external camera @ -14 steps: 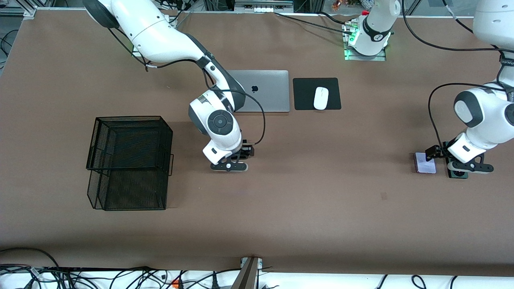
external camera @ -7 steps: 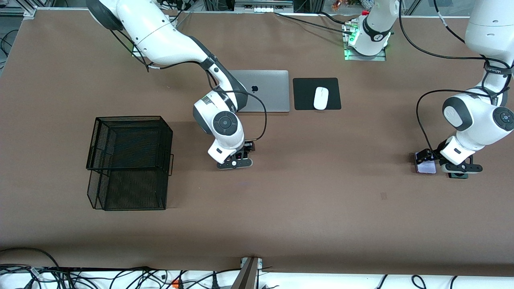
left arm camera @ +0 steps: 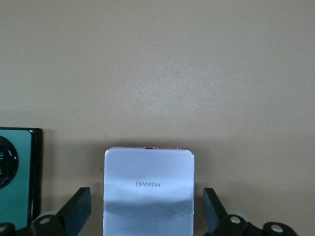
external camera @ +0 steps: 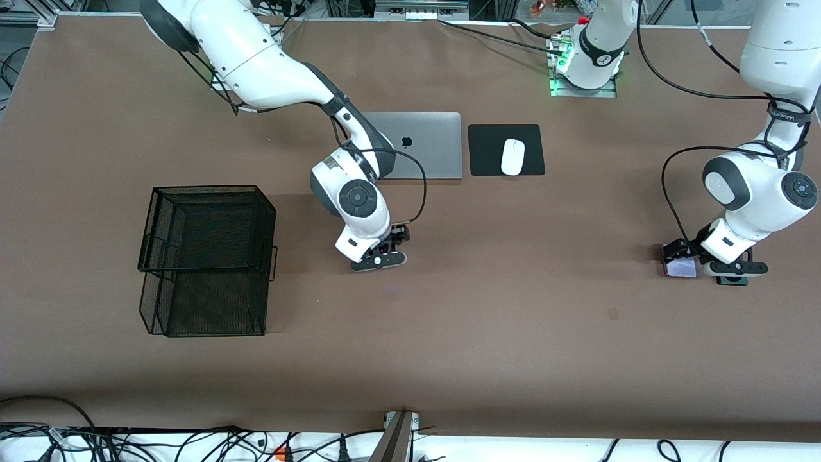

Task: Place phones with both arms
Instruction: 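Drop the black phone into the mesh basket with the right gripper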

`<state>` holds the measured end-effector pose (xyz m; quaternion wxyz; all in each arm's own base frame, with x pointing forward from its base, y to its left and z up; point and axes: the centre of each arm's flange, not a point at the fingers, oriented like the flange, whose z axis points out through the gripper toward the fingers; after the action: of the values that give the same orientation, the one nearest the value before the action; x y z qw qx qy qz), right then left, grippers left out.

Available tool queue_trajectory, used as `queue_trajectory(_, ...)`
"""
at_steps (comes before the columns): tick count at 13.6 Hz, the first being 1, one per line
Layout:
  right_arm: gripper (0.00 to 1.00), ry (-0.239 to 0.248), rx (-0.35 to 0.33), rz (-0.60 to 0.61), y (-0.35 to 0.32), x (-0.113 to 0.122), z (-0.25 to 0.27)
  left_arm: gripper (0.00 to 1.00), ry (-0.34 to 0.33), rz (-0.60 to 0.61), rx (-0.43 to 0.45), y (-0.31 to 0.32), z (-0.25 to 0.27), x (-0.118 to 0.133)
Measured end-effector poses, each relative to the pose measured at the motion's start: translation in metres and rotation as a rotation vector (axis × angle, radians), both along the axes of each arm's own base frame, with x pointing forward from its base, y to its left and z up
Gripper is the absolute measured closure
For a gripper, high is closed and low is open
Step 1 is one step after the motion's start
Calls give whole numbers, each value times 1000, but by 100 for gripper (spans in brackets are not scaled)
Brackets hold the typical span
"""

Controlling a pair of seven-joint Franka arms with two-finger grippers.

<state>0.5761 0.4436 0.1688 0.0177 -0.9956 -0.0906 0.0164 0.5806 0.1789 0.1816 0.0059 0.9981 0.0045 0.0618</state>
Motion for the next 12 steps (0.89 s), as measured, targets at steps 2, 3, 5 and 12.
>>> queue_trajectory(2,0,2,-1,10,0,-1,-2,0,4,2,0,0,-5,-1)
queue_trajectory(3,0,1,-1,11,0,-1,-2,0,1,9,-2,0,-7,-1)
queue_trajectory(5,4,0,0,17,1,-2,-1,0,-3,29,-10,1,-13,-3)
queue_trajectory(12,19,-8,1,34,-1,1,3,3,-4,52,-23,0,-21,-4)
